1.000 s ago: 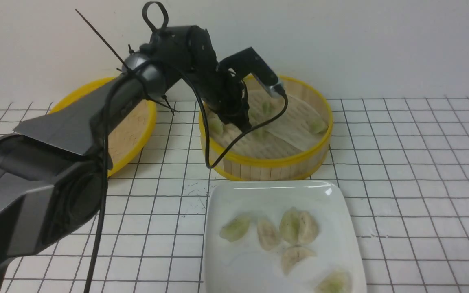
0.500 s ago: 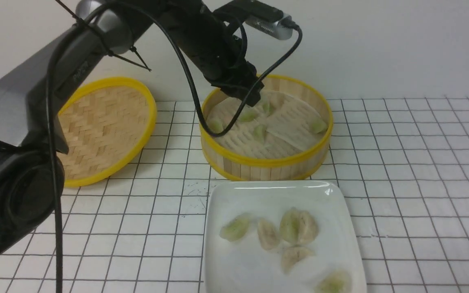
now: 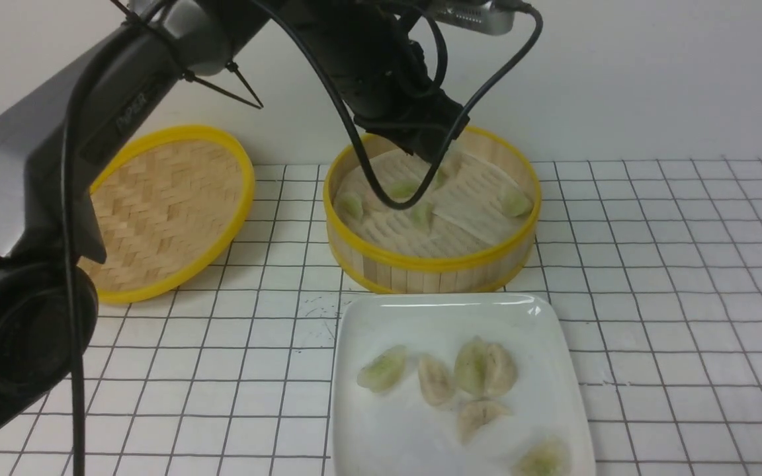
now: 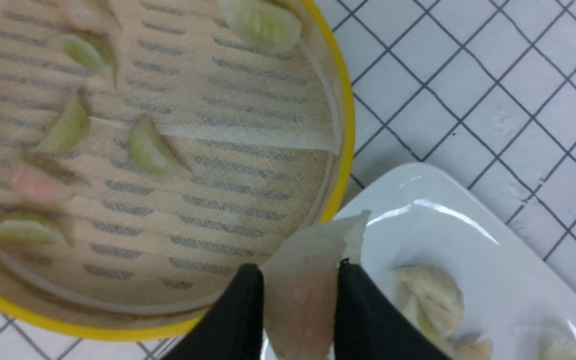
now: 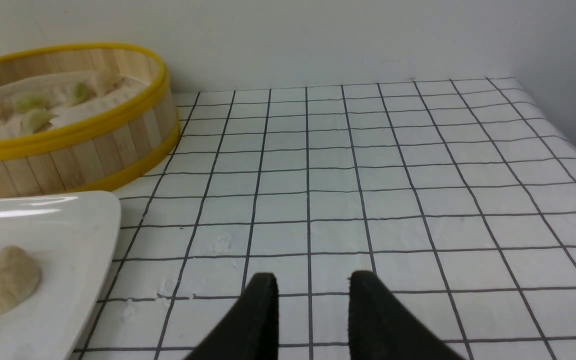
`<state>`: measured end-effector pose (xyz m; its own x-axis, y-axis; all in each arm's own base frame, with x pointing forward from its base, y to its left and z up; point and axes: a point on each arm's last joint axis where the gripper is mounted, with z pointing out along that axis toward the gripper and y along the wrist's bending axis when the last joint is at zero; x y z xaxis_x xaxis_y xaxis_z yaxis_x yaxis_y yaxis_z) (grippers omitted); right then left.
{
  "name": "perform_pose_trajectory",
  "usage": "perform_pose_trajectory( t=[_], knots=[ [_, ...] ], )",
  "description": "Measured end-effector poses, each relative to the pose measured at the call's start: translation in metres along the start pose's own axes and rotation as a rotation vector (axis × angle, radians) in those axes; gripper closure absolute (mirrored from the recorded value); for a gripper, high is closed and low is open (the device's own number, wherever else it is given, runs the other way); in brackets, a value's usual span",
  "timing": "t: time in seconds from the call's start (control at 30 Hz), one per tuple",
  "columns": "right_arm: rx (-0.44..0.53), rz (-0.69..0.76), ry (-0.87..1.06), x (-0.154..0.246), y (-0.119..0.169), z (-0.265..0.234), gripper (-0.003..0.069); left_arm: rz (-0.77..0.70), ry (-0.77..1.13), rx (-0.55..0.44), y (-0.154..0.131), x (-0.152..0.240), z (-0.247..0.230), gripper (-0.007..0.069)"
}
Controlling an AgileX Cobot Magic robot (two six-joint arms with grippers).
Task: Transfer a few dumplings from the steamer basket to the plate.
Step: Use the left arm to put the dumpling into the plate
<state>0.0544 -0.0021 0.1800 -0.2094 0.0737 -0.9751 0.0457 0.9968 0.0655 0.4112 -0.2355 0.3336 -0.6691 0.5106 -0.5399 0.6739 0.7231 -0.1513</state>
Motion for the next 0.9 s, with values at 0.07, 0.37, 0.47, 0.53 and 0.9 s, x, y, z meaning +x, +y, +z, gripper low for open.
perform_pose_trajectory(
  t=[0.07,0.37,0.47,0.53,0.9],
  knots=[
    [0.0,0.0,0.0,0.0,0.0,0.0,0.0467,-0.034,0.015,-0.015,-0.001,0.004,-0.003,0.0463],
    [0.0,0.0,0.0,0.0,0.0,0.0,0.0467,-0.156,0.002,-0.017,-0.03,0.025,-0.061,0.0463],
    [0.0,0.0,0.001,0.0,0.0,0.0,0.0467,-0.168,0.024,-0.006,-0.042,0.038,-0.07,0.0463],
    [0.0,0.0,0.001,0.0,0.0,0.0,0.0467,-0.17,0.045,-0.001,-0.048,0.045,-0.07,0.0463],
    [0.0,0.0,0.001,0.0,0.0,0.0,0.0467,-0.141,0.342,0.019,-0.065,0.106,-0.01,0.0463]
  ],
)
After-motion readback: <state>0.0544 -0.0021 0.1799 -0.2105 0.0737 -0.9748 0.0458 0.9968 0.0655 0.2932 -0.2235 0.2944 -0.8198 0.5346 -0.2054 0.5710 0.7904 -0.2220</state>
